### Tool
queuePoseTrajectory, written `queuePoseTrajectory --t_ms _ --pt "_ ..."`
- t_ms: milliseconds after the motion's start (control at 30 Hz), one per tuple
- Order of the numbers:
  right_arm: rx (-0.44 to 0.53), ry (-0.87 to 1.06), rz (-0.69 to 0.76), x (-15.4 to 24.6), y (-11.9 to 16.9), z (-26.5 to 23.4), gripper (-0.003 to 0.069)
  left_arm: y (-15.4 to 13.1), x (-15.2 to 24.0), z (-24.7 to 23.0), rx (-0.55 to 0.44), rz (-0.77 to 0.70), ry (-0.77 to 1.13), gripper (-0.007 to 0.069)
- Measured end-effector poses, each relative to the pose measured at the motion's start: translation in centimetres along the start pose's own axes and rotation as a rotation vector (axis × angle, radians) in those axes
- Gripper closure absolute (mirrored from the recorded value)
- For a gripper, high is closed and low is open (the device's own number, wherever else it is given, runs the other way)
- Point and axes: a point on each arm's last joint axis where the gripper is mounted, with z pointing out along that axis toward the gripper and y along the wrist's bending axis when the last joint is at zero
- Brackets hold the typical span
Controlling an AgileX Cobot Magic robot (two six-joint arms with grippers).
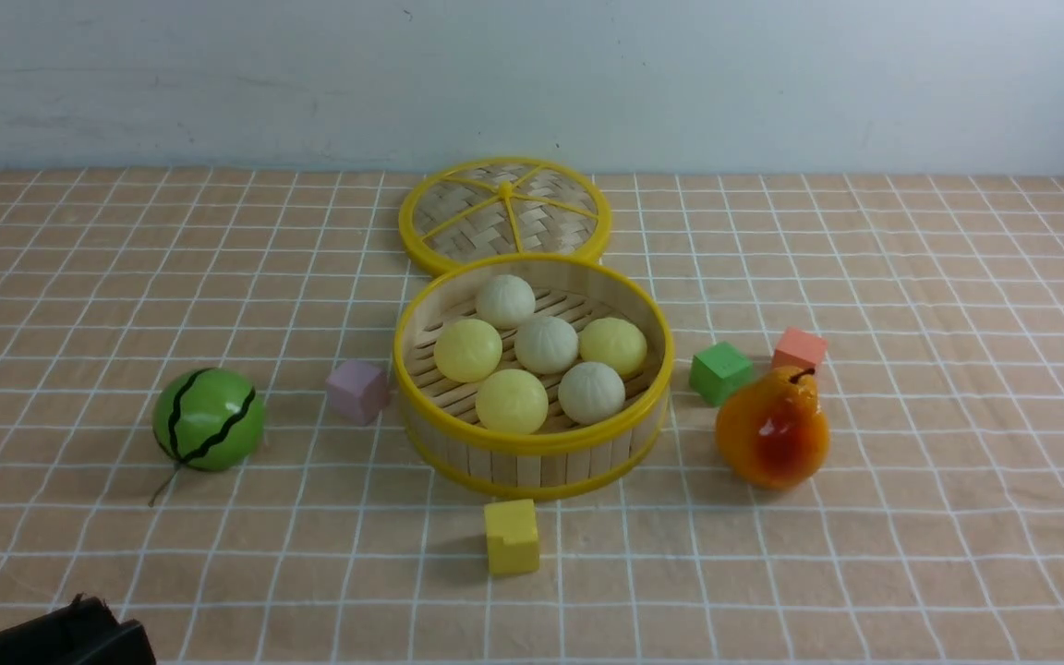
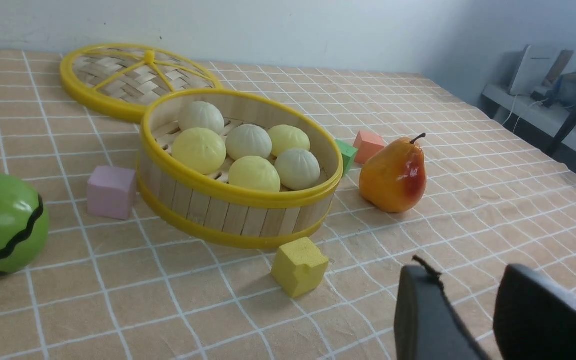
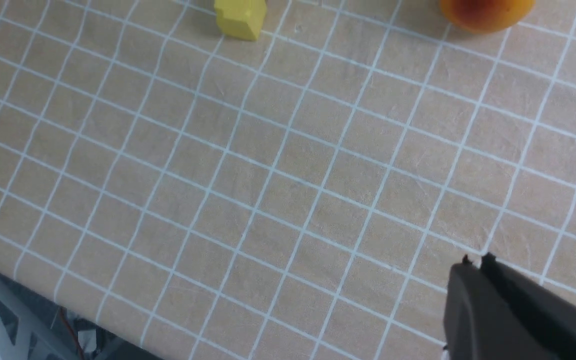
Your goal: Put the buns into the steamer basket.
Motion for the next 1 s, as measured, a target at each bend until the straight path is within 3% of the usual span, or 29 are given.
queuePoseTrajectory --t_ms 133,200,367,500,1000 --pt "0.082 -0.113 0.054 2.4 -1.7 -1.1 0.0656 0.0 0.0 0.0 0.000 0.000 0.000 0.0408" --pt "0.167 -0.290 0.053 5.2 -3.2 -0.5 0.0663 0.0 0.0 0.0 0.000 0.000 0.000 0.0408" --pt "0.335 -0.602 0.065 14.0 -5.9 5.7 0.0669 0.0 0.0 0.0 0.000 0.000 0.000 0.0399" --pt "0.364 -0.640 0.098 18.8 -7.3 10.9 0.0669 0.0 0.0 0.0 0.001 0.000 0.002 0.0397" --pt "0.355 -0.659 0.146 20.1 -7.5 12.0 0.0669 0.0 0.1 0.0 0.003 0.000 0.008 0.0390"
